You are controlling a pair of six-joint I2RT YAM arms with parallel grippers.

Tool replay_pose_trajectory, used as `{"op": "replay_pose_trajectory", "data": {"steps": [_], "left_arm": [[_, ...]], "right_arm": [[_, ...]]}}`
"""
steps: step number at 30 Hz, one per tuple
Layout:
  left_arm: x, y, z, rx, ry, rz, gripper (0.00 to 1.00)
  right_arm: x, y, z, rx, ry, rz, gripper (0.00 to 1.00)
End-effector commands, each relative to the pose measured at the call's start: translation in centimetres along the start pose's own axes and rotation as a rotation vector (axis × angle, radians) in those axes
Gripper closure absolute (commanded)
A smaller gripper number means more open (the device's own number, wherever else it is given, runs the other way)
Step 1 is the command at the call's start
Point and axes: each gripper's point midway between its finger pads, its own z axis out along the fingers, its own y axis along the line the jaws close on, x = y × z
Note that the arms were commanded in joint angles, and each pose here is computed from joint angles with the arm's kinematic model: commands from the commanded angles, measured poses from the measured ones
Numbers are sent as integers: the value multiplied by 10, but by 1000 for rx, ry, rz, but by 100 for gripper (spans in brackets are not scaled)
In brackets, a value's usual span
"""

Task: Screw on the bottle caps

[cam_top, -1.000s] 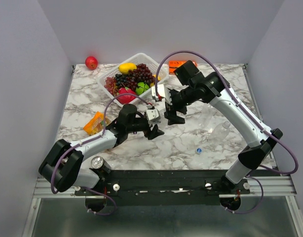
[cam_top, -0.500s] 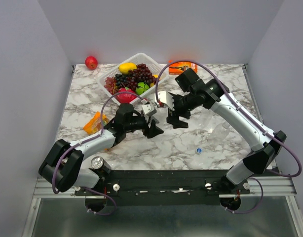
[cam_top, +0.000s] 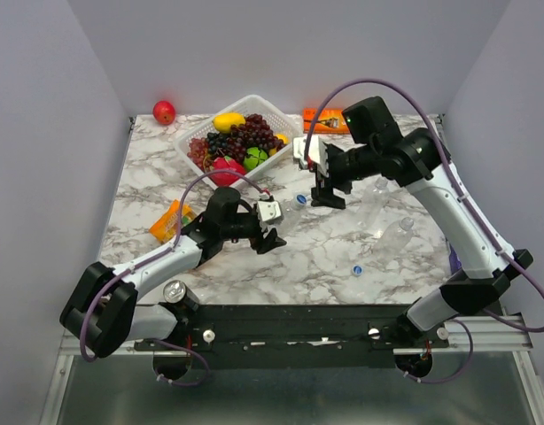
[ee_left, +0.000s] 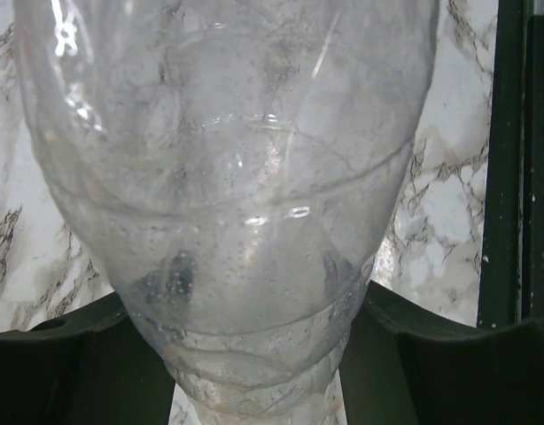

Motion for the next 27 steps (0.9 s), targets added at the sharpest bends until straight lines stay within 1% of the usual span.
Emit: {"op": "replay_pose_trajectory", "data": {"steps": [1, 2, 3, 5, 7, 11, 18, 21, 24, 25, 27], "left_arm": [[-5, -4, -11, 40, 49, 197, 100], [-5, -3, -12, 37, 55, 207, 100], [-6, -3, -13, 38, 62, 213, 100], [-10, 0, -13, 30, 59, 234, 100], [-9, -2, -15, 35, 78, 231, 100], [-9, -2, -13, 41, 96, 240, 100], [-19, -5, -6, 61, 88, 245, 100], [-21, -4, -4, 61, 83, 250, 100], [-22, -3, -4, 60, 82, 254, 100], [-21, -3, -3, 59, 83, 257, 100], [-21, -3, -3, 62, 85, 255, 100]], "right_arm": [[-8, 31, 8, -151, -118, -243, 17], [-4, 40, 5, -182, -112, -270, 17], [-3, 48, 6, -217, -128, -344, 17], [11, 63, 9, -281, -104, -366, 17], [16, 67, 12, -299, -96, -417, 19], [15, 63, 16, -286, -104, -450, 21], [10, 55, 22, -243, -121, -472, 26], [10, 55, 24, -241, -123, -483, 30], [10, 54, 25, -238, -121, -482, 38], [10, 54, 24, -236, -120, -482, 42], [10, 53, 25, -234, -116, -479, 46]]}}
